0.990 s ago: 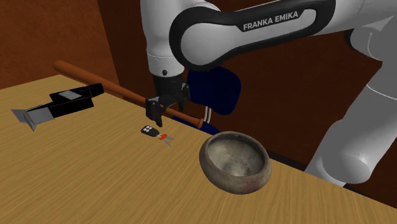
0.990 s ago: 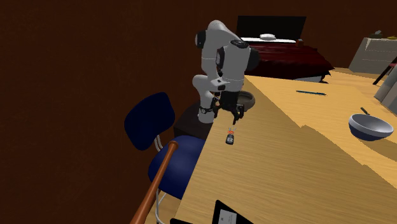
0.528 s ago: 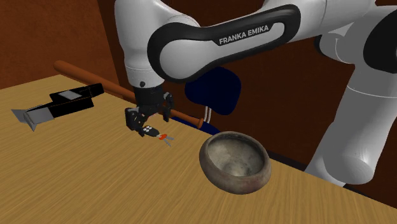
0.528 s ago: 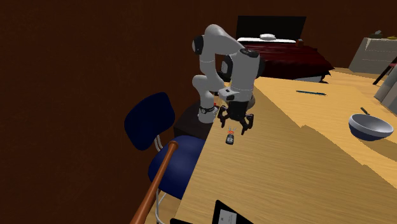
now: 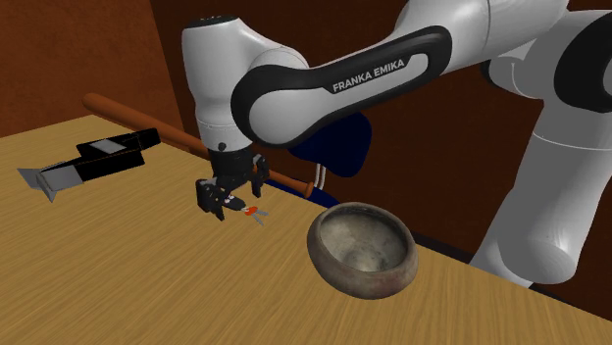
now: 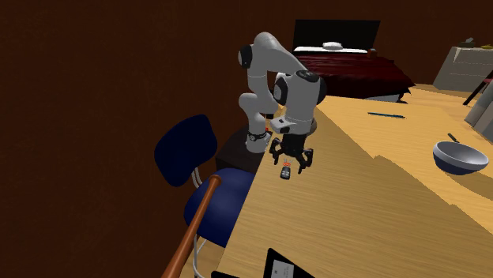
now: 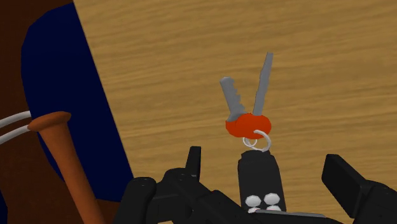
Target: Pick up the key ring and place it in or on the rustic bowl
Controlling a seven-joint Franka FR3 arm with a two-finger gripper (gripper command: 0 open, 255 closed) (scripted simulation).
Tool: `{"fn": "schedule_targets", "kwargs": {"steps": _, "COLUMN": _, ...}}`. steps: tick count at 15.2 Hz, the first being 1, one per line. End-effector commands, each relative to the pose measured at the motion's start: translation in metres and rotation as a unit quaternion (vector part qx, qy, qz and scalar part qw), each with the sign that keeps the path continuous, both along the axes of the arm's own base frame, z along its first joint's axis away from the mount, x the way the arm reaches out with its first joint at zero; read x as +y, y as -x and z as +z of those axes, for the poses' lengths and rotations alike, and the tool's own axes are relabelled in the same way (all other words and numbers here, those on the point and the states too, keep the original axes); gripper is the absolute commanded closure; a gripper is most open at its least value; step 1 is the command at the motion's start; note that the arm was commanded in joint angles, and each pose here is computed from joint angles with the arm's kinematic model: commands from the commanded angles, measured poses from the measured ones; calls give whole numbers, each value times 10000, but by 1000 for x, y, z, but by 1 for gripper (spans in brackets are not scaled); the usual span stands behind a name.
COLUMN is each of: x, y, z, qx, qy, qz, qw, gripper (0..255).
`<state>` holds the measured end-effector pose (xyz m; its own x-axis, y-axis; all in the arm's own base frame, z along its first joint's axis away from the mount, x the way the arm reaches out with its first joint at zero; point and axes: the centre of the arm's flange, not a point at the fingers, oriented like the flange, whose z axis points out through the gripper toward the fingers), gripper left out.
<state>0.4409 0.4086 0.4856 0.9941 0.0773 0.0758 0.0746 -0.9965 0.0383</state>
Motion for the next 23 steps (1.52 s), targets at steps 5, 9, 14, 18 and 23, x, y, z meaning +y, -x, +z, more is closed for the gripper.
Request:
{"fn": "schedule_targets", "kwargs": {"steps": 5, "x": 0, "y": 0, "z": 0, "qx": -1, "qy": 0, "qz": 0, "qw": 10000, "gripper": 255}}
{"fn": "schedule_targets", "kwargs": {"steps": 9, "x": -2, "y": -1, "z": 1, "qx": 0, "qy": -3, "qz": 0, "qw": 10000, "gripper": 255}}
{"fn": "schedule_targets", "kwargs": {"steps": 14, "x": 0, "y": 0, "z": 0, "qx": -1, "qy": 0, "qz": 0, "qw": 10000, "gripper": 255}}
{"fn": "schedule_targets", "kwargs": {"steps": 18, "x": 0, "y": 0, "z": 21, "qx": -1, "qy": -1, "qz": 0, "qw": 10000, "gripper": 255}}
{"fn": "schedule_targets", "kwargs": {"steps": 23, "x": 0, "y": 0, "z": 47, "qx": -1, "qy": -1, "qz": 0, "qw": 10000, "gripper": 255}}
